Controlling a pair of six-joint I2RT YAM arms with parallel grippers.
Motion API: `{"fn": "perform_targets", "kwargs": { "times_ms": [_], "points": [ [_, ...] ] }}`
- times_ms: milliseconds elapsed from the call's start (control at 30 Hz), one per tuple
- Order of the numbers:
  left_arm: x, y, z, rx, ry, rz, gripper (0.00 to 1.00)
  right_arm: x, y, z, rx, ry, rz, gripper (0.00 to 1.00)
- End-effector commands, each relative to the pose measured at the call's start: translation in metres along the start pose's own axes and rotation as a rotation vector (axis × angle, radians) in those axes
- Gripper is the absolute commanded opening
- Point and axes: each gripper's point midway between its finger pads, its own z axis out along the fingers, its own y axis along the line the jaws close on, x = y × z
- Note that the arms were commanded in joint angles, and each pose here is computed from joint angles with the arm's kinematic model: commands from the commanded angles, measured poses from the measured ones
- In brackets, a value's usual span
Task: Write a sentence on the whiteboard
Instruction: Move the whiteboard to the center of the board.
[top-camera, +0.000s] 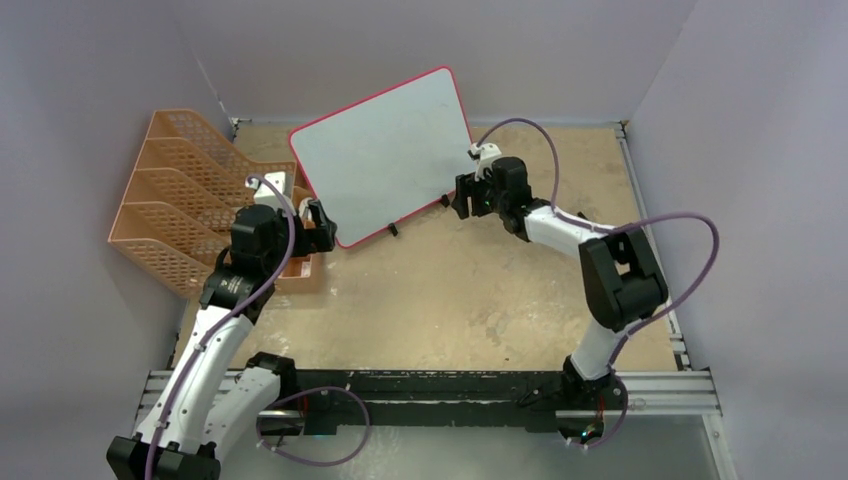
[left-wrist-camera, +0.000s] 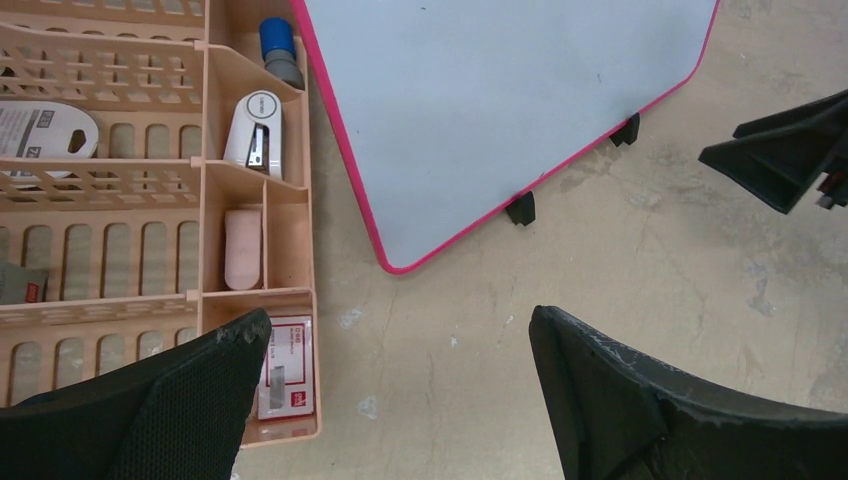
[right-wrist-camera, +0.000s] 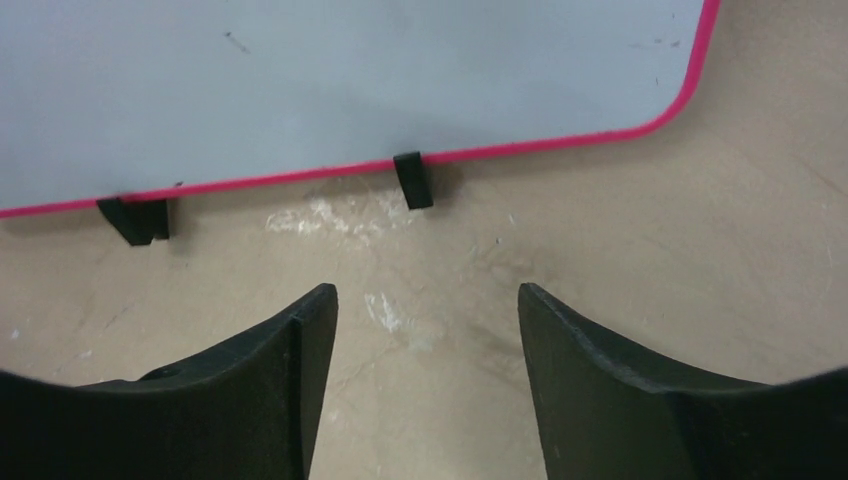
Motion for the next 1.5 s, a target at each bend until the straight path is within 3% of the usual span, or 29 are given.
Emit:
{"fn": "perform_targets", "kwargs": {
  "times_ms": [0, 700, 1133, 1400, 1467],
  "points": [
    [-0.017, -0.001, -0.002, 0.002, -0.078, 0.024, 1.0, -0.029, 0.007, 0.021, -0.017, -0.048, -0.071, 0.65],
    [-0.016, 0.001, 0.0, -0.009, -0.072, 0.023, 1.0, 0.007, 0.005, 0.09, 0.062, 0.081, -0.121, 0.39],
    [-0.015, 0.001, 0.001, -0.008, -0.068, 0.023, 1.0, -0.001, 0.004, 0.104, 0.069, 0.067, -0.139, 0.32],
    [-0.017, 0.001, -0.002, -0.008, -0.081, 0.023, 1.0, 0.009, 0.007, 0.088, 0.063, 0.08, -0.169, 0.01],
    [-0.019, 0.001, -0.003, -0.007, -0.088, 0.023, 1.0, 0.016, 0.007, 0.079, 0.069, 0.089, -0.174, 0.0]
  ]
}}
